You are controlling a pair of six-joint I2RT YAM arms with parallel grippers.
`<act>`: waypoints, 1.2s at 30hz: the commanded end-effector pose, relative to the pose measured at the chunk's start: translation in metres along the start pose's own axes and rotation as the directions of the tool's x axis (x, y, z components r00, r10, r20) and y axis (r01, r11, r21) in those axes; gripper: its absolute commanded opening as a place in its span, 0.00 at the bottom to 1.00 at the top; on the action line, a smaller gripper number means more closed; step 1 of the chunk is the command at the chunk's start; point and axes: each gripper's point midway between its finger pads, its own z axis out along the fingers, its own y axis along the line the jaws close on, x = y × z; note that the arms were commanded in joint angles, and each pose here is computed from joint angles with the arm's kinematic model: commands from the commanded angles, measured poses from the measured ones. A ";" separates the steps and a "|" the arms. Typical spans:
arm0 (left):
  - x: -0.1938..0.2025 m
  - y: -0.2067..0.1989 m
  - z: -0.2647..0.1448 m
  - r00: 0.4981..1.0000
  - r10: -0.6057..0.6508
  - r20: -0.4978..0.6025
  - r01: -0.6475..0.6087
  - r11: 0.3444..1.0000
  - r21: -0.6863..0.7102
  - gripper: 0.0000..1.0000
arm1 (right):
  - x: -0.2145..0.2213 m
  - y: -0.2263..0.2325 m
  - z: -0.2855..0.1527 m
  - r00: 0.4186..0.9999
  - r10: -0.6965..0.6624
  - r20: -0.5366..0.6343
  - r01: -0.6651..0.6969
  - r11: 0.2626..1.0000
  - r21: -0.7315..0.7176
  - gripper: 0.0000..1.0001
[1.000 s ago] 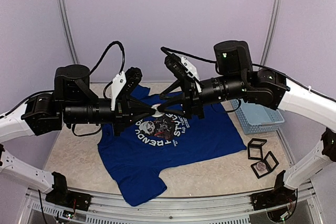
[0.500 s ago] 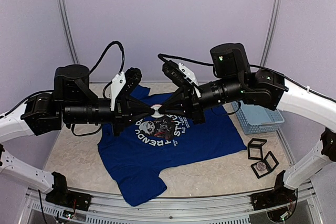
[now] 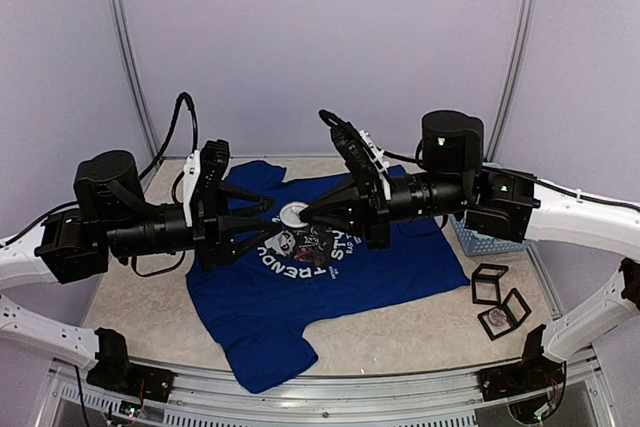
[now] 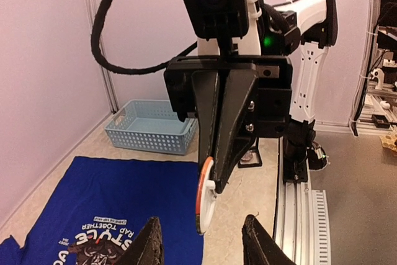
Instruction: Pin the brooch onto the clothing
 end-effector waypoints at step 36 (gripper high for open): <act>-0.034 -0.010 -0.003 0.990 0.021 0.139 -0.029 0.998 0.053 0.00 | -0.030 -0.003 0.005 0.993 -0.012 0.119 0.013 1.000 -0.010 0.21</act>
